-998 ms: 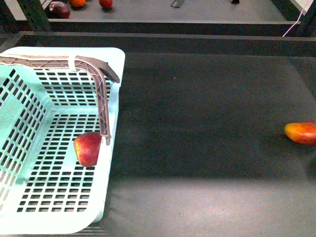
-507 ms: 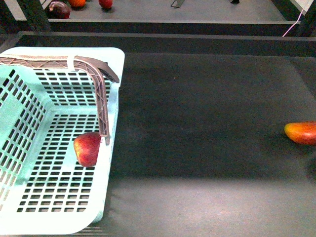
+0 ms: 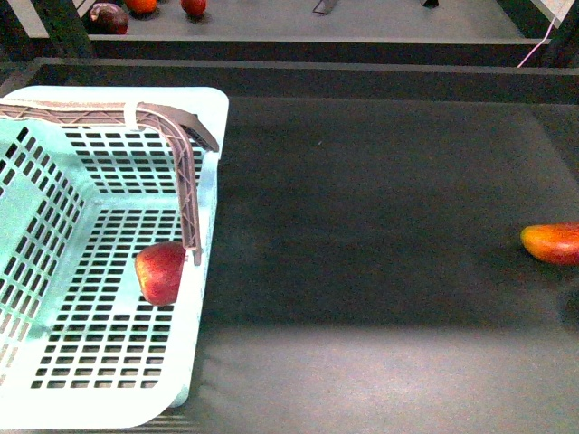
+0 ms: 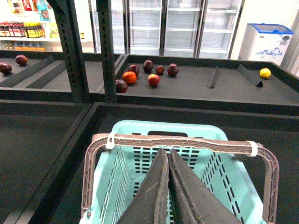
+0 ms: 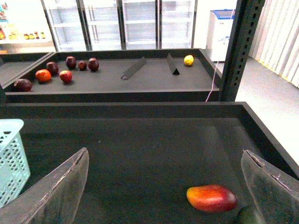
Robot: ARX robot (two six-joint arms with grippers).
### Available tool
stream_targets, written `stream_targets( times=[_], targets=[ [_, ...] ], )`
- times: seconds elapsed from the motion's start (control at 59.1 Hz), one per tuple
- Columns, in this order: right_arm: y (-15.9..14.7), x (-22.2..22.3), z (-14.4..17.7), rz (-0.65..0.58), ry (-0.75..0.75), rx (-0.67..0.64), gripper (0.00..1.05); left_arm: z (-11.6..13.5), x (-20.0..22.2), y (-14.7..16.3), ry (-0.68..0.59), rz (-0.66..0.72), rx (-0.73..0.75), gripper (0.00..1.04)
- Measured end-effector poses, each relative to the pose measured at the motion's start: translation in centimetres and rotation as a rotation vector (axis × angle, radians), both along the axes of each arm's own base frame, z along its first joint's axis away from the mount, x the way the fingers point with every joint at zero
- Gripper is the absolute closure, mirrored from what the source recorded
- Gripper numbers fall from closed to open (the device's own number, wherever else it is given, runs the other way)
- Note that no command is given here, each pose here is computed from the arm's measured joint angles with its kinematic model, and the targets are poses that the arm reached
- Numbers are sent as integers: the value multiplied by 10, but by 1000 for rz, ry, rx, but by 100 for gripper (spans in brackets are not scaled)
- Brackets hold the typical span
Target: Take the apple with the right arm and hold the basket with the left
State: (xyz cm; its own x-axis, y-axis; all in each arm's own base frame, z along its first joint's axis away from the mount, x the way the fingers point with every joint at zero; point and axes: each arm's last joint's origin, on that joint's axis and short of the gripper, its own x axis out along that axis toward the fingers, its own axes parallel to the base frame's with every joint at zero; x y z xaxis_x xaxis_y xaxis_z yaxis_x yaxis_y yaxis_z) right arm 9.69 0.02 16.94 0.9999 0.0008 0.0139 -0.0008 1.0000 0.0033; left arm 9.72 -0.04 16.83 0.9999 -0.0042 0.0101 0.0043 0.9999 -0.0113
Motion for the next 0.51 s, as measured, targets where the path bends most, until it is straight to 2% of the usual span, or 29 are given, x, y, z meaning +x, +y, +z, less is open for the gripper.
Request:
stream_targets(
  times=[0.423, 0.507],
  targets=[
    [0, 0, 0, 0, 0, 0, 9, 0, 0, 0, 0, 0, 0, 101],
    [0, 0, 0, 0, 0, 0, 9, 0, 0, 0, 0, 0, 0, 85]
  ],
)
